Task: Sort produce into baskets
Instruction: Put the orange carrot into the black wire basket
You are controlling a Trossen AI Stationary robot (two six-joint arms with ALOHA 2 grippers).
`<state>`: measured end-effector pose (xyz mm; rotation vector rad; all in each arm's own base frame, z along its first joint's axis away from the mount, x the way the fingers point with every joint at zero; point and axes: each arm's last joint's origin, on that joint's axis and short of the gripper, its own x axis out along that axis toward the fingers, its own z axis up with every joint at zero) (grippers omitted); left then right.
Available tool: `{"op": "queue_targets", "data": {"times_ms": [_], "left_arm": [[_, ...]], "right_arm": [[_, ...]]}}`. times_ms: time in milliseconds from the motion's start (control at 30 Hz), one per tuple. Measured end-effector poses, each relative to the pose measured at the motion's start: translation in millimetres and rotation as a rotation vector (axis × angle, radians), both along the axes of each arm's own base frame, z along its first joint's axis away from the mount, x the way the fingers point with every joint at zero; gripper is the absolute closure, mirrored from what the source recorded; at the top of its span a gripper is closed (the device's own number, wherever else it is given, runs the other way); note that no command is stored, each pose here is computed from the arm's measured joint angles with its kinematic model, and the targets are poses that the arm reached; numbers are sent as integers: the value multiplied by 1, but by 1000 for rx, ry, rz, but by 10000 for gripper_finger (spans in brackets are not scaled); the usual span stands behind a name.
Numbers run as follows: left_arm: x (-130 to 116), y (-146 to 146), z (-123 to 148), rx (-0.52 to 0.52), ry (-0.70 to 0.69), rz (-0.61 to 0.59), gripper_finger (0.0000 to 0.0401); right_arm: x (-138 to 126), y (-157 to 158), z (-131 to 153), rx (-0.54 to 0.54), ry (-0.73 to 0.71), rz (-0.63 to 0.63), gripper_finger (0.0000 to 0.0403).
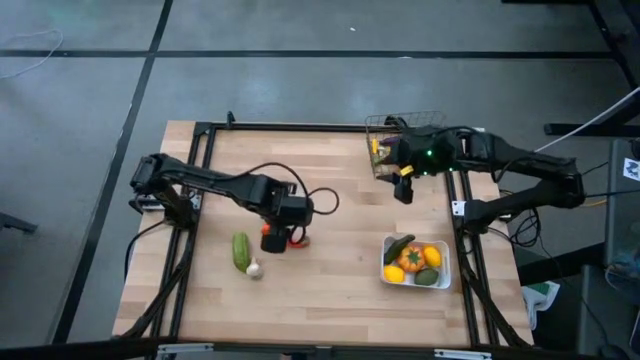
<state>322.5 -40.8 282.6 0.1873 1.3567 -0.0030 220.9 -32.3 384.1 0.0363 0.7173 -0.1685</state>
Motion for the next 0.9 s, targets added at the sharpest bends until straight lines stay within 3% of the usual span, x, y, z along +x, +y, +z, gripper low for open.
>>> {"op": "queue_targets", "data": {"times_ms": [167,467,900], "left_arm": [[-8,-1,-33,-59,81,-20,201],[-16,0,-85,-60,67,-44,201],[-20,-1,-115,-113,-9,-52,201]], "right_arm": [[4,10,-4,4,31,45,210],[10,15,-11,37,68,36,210],[33,25,-86,103,0,30,210]]}}
